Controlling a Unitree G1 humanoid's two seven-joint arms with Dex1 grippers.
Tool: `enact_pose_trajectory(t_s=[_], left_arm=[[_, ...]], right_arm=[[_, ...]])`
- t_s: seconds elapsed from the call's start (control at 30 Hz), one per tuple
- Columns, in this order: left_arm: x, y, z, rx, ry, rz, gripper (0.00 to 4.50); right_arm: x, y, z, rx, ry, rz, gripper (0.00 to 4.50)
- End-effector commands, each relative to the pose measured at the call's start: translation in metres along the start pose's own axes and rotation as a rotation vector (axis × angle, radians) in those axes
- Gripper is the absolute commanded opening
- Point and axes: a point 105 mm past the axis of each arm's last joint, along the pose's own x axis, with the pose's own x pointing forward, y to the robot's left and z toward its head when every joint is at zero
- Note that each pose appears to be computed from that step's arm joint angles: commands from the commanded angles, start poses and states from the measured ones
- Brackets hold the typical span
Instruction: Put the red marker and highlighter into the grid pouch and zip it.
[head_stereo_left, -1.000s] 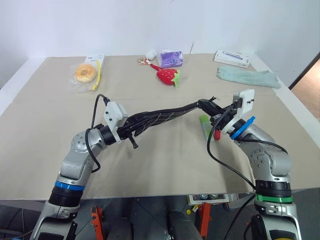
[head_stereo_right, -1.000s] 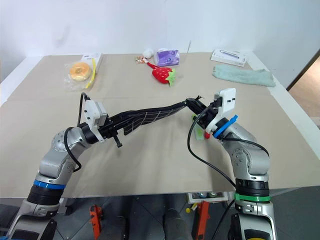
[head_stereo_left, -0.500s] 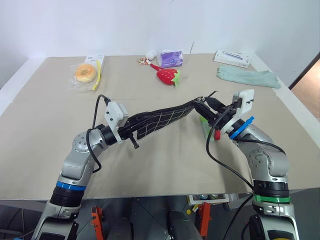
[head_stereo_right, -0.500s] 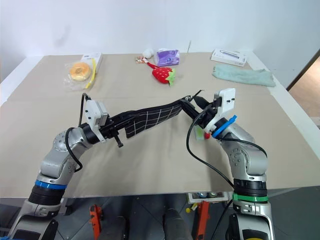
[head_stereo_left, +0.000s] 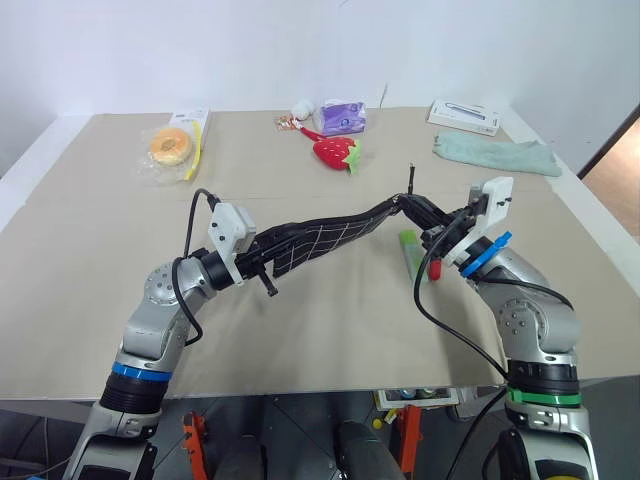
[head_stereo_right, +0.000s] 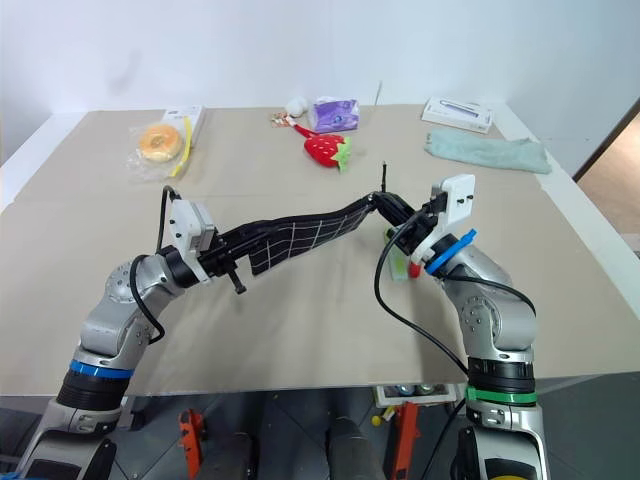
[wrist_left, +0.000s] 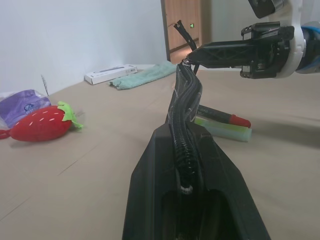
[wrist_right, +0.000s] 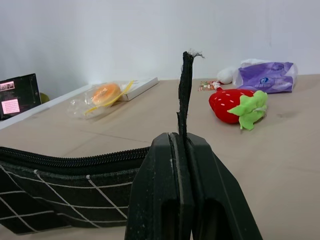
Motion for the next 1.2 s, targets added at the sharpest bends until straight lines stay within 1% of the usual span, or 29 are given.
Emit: enact_pose_trajectory(t_s=[0.03, 0.13, 0.23, 0.33, 0.43, 0.5, 0.63, 0.7, 0.77, 0.83, 0.93, 1.07, 1.1, 1.2], left_arm=[[0.001, 0.002, 0.018, 0.050, -0.052, -0.002, 0.00], [0.001, 0.002, 0.018, 0.049, -0.053, -0.001, 0.00], [0.001, 0.002, 0.019, 0.049, -0.055, 0.002, 0.00], [0.001, 0.002, 0.019, 0.049, -0.057, 0.006, 0.00], [0.001, 0.002, 0.019, 0.047, -0.058, 0.011, 0.00], [0.001, 0.002, 0.019, 0.046, -0.058, 0.014, 0.00], [-0.002, 0.005, 0.019, 0.045, -0.054, 0.027, 0.00], [-0.003, 0.006, 0.018, 0.047, -0.048, 0.031, 0.00], [-0.003, 0.007, 0.017, 0.046, -0.047, 0.032, 0.00], [-0.002, 0.007, 0.017, 0.043, -0.047, 0.031, 0.00], [-0.002, 0.007, 0.017, 0.041, -0.047, 0.031, 0.00], [-0.001, 0.007, 0.017, 0.037, -0.047, 0.031, 0.00], [-0.001, 0.007, 0.017, 0.037, -0.047, 0.031, 0.00], [-0.001, 0.009, 0.018, 0.036, -0.049, 0.041, 0.00]], right_arm=[[0.002, 0.026, 0.019, -0.017, -0.045, 0.129, 0.03], [0.004, 0.047, 0.011, -0.003, -0.004, 0.208, 0.03], [0.005, 0.058, 0.004, 0.001, 0.026, 0.237, 0.03], [0.007, 0.049, -0.002, -0.044, 0.048, 0.188, 0.03], [0.006, 0.030, -0.013, -0.155, 0.112, 0.105, 0.03], [0.004, 0.015, -0.012, -0.207, 0.113, 0.042, 0.03], [-0.005, 0.006, -0.003, -0.241, 0.107, 0.027, 0.03], [-0.011, 0.006, -0.003, -0.267, 0.129, 0.035, 0.03], [-0.017, 0.011, -0.011, -0.286, 0.182, 0.069, 0.03], [-0.021, 0.023, -0.018, -0.246, 0.202, 0.118, 0.03], [-0.022, 0.033, -0.016, -0.216, 0.187, 0.150, 0.03], [-0.017, 0.049, -0.007, -0.161, 0.150, 0.196, 0.03], [-0.017, 0.050, -0.006, -0.153, 0.148, 0.199, 0.03], [-0.019, 0.030, -0.008, -0.205, 0.186, 0.120, 0.03]])
